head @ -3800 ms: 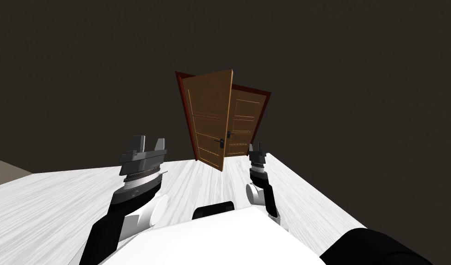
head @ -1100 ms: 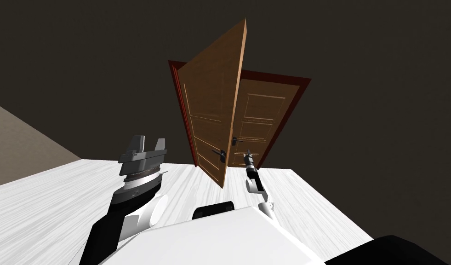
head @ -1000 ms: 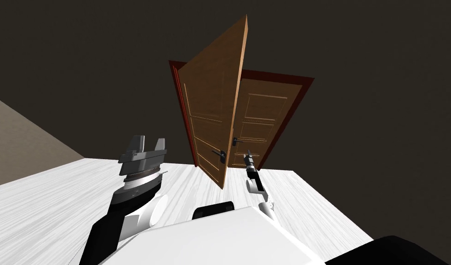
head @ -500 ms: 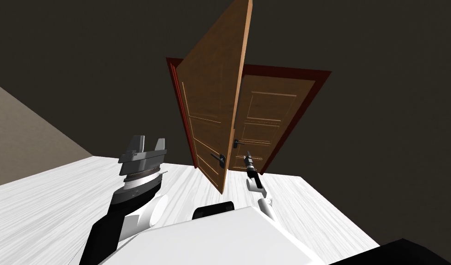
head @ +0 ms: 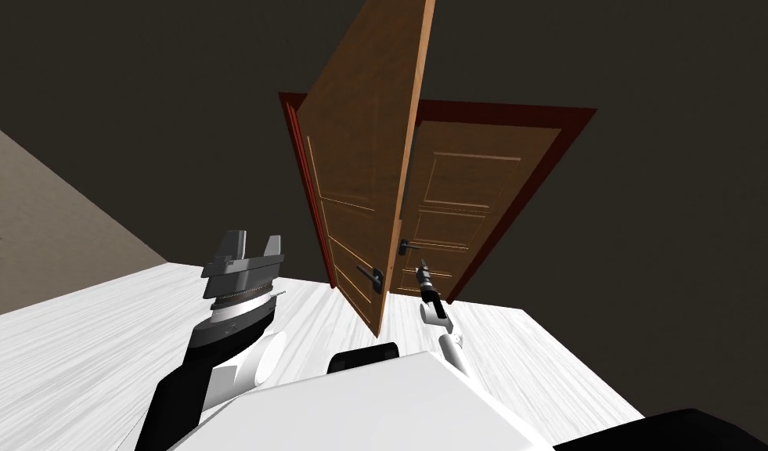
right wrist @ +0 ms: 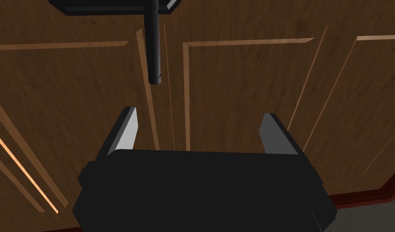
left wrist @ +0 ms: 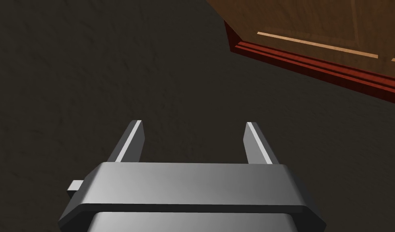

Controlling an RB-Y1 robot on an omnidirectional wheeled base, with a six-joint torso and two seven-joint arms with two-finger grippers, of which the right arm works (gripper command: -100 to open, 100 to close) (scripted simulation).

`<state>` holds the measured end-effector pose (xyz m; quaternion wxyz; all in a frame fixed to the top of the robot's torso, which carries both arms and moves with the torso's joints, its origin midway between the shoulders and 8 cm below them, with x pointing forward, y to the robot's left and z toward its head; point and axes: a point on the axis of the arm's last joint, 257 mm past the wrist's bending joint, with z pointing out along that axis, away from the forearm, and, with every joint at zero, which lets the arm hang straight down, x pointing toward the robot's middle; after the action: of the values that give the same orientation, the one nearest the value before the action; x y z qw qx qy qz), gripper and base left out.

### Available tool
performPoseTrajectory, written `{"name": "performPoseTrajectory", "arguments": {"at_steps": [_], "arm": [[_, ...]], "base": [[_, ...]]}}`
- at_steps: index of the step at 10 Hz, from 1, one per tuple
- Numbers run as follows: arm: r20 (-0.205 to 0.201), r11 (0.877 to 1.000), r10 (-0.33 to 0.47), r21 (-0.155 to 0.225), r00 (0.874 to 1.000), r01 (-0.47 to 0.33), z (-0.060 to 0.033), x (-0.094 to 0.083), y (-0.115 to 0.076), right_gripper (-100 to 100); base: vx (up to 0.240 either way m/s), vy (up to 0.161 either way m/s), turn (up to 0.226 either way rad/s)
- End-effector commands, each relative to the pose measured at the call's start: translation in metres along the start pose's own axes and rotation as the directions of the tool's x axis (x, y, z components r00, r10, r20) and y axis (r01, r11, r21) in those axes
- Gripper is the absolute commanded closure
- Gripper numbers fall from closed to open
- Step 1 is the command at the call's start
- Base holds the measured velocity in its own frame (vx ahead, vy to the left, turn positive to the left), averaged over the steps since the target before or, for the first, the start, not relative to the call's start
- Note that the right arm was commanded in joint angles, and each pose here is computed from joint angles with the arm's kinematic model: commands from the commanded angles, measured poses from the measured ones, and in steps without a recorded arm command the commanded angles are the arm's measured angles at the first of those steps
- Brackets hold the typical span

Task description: Pull the door open

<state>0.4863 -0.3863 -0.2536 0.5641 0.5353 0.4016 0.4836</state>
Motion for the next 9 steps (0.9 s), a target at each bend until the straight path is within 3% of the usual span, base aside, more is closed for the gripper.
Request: {"name": "performPoseTrajectory", "arguments": {"at_steps": [1,5,6,7,9], "arm": [[0.011,1.000,-0.002,0.031,1.000,0.001,0.0023,-0.006,-0.013,-100],[0.033,0.995,-0.002,0.095,0.999,-0.001,0.0069,-0.016,-0.040,-100],[0.030,0.996,-0.002,0.085,1.000,0.000,0.0056,-0.014,-0.036,-100],[0.064,0.996,-0.015,0.089,0.998,0.010,0.0065,-0.035,-0.038,-100],[0.092,0.996,-0.026,0.090,0.995,0.017,0.0070,-0.053,-0.038,-100]], "base": [[0.108,-0.056,0.088],[0.157,-0.073,0.053],[0.056,-0.046,-0.003],[0.015,-0.035,0.174],[-0.001,-0.041,0.174]]}}
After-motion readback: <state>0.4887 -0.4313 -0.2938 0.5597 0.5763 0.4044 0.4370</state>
